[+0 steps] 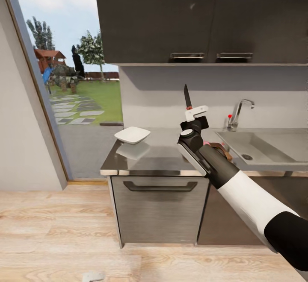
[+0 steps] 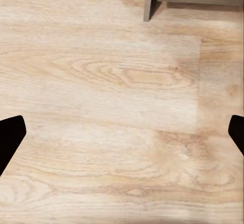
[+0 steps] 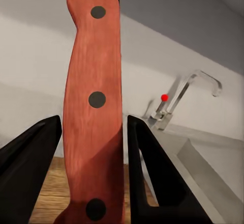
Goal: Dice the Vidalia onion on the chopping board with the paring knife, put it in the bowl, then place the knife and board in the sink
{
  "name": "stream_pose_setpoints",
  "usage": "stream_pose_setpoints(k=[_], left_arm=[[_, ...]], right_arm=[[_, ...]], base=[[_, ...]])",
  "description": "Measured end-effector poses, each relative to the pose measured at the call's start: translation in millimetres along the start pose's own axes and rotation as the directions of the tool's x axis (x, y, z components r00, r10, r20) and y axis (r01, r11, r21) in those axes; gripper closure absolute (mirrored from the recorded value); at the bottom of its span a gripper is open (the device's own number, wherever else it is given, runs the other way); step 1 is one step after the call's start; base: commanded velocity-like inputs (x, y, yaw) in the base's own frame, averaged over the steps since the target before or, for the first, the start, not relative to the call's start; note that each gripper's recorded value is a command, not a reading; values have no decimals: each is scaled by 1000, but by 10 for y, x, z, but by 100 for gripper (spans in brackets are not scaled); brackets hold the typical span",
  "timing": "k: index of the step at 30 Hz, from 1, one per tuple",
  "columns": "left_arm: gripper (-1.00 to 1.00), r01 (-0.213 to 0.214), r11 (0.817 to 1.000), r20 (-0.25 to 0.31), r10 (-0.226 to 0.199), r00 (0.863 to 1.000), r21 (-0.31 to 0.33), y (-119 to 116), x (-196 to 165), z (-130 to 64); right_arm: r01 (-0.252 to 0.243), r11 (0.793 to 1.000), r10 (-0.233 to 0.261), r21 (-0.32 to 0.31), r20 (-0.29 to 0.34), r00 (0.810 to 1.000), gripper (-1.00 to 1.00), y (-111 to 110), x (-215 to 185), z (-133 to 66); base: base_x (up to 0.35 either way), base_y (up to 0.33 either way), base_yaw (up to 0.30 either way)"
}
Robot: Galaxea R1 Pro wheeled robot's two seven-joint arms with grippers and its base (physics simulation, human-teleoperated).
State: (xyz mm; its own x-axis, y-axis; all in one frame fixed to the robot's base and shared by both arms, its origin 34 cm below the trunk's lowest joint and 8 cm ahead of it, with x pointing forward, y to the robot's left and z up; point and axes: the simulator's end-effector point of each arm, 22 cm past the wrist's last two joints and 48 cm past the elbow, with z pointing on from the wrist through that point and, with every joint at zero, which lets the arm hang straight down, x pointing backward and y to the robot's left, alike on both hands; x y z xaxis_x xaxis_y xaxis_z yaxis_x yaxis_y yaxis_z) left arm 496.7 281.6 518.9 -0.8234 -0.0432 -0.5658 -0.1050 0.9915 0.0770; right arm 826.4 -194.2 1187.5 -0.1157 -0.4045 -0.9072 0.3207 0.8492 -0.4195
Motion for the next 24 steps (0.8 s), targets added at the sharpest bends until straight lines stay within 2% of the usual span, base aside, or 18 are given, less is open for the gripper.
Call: stream_pose_setpoints(k=[6,15,17,24], left_arm=[[-100,1,1000,3,-1,1000,0,-2,-8,0],[-100,3,1000,0,-3,1000,14,-92,-88,-129],[-100,3,1000,0,-3,1000,15,-101,-97,-144],[-100,3,1000,4,-3,1000,19,-114,-106,-145]], right_arm=[[0,1000,0,-1,-1,1000,100,2,4,1],[2,1000,-2,-2,-3,1000,100,-56,-125,13],[22,1000,-22,-11,8,1000,100,5,-145,-16],[31,999,-31,-11,11,999,100,16,-140,-22]], base=[[-3,-15,0],[0,-1,0],[0,0,0],[0,0,0]])
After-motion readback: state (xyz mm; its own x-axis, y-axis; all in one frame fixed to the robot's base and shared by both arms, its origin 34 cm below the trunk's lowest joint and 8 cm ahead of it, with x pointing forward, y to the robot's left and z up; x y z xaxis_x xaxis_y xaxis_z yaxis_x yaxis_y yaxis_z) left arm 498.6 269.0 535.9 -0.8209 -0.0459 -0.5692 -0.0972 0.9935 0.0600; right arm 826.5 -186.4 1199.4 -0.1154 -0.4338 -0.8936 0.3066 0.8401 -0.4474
